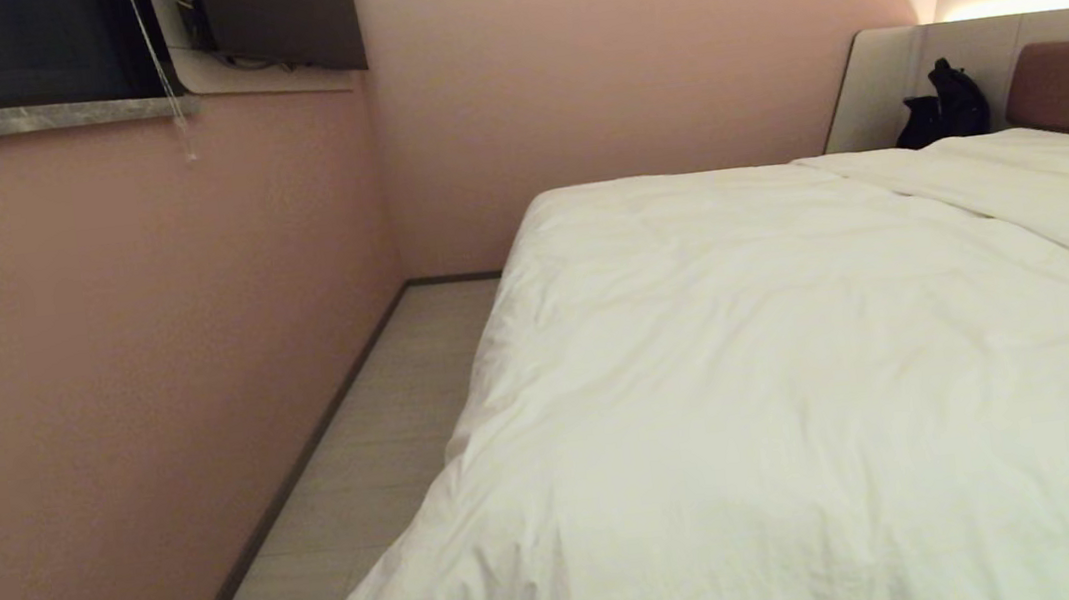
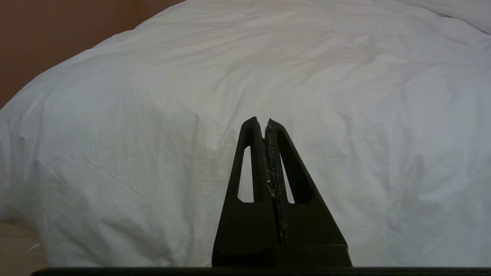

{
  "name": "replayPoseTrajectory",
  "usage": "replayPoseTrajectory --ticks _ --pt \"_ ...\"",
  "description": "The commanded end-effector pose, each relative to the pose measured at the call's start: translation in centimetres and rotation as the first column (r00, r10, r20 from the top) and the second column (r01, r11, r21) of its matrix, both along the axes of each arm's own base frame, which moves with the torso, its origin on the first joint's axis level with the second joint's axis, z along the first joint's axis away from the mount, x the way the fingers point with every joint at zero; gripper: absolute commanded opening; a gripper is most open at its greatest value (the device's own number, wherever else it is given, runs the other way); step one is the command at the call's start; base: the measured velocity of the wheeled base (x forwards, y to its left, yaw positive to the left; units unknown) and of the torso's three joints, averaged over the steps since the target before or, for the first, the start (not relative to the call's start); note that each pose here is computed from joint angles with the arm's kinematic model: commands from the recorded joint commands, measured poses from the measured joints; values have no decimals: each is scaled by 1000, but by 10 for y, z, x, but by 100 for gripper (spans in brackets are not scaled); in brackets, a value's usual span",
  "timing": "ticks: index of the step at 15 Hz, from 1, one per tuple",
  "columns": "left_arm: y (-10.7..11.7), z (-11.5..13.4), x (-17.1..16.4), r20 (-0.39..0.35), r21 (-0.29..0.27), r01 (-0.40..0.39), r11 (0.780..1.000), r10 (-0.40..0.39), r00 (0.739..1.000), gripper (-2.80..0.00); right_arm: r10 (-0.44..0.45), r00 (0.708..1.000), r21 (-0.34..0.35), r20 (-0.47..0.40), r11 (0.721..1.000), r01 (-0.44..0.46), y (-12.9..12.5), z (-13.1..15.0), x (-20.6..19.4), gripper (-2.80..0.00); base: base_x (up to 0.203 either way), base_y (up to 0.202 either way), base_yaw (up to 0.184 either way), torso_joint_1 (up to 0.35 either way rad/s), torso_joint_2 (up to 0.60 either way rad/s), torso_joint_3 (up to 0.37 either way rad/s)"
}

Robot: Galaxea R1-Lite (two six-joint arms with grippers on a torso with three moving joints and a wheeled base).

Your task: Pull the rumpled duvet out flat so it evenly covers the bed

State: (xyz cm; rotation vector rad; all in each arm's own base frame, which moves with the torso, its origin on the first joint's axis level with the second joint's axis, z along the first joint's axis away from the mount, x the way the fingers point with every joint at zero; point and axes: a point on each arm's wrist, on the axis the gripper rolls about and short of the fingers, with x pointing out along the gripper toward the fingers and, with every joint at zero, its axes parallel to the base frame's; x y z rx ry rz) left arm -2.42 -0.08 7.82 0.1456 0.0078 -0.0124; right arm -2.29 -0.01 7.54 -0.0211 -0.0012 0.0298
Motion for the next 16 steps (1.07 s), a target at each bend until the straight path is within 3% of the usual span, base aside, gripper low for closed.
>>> replayPoseTrajectory --ticks 1,16 --pt "0 -4 1 -7 -3 8 1000 -8 1000 -280 1 1000 0 -1 1000 -1 0 0 0 -280 0 0 0 0 0 0" --pt "0 -4 2 -4 -8 7 1000 -7 1000 -280 1 1000 0 -1 1000 -1 0 0 0 -280 0 0 0 0 0 0"
